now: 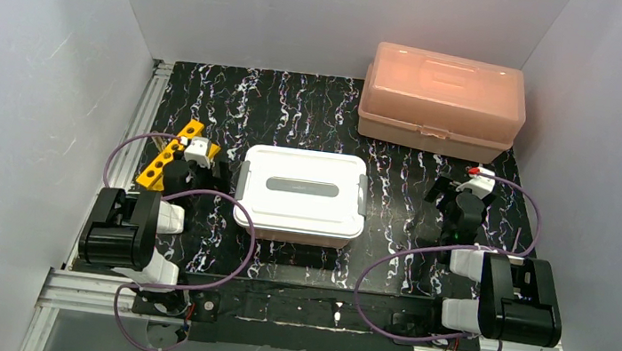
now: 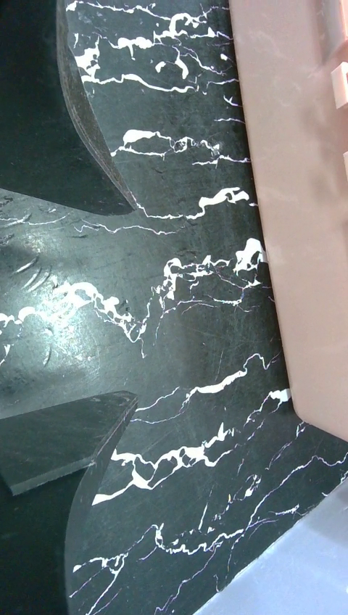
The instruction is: Organize the chemistry lab equipment
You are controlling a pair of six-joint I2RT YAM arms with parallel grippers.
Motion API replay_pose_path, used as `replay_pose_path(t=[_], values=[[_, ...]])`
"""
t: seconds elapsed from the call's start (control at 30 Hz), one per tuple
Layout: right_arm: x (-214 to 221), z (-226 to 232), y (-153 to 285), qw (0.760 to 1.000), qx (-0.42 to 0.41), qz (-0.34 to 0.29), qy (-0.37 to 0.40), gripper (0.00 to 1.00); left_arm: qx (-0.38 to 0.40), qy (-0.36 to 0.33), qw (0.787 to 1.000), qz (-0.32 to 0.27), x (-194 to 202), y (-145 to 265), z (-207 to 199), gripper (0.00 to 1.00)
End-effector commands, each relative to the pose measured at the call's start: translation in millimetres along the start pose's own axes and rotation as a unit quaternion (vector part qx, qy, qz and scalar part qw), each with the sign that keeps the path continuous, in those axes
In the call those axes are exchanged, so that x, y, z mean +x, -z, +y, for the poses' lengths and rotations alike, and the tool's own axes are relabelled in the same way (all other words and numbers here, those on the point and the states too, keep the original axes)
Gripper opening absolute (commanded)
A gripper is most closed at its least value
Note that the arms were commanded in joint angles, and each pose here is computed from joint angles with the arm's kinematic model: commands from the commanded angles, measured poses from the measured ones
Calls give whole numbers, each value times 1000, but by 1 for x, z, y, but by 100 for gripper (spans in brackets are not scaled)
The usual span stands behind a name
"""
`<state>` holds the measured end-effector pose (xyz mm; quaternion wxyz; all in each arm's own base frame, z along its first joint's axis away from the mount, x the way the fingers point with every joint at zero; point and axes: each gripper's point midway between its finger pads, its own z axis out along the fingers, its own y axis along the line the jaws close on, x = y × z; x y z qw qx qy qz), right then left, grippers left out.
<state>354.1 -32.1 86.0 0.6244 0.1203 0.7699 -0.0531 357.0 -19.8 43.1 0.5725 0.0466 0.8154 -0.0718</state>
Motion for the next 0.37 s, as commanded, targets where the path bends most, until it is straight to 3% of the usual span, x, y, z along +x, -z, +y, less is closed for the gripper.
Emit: replay_pose_path(t=[0.0, 0.33], values=[[-24, 2, -3, 999, -4, -42, -7, 99, -3, -10, 1000, -21, -16, -3, 3, 98], [-24, 2, -3, 999, -4, -43, -7, 98, -2, -9, 1000, -19, -15, -3, 3, 98]])
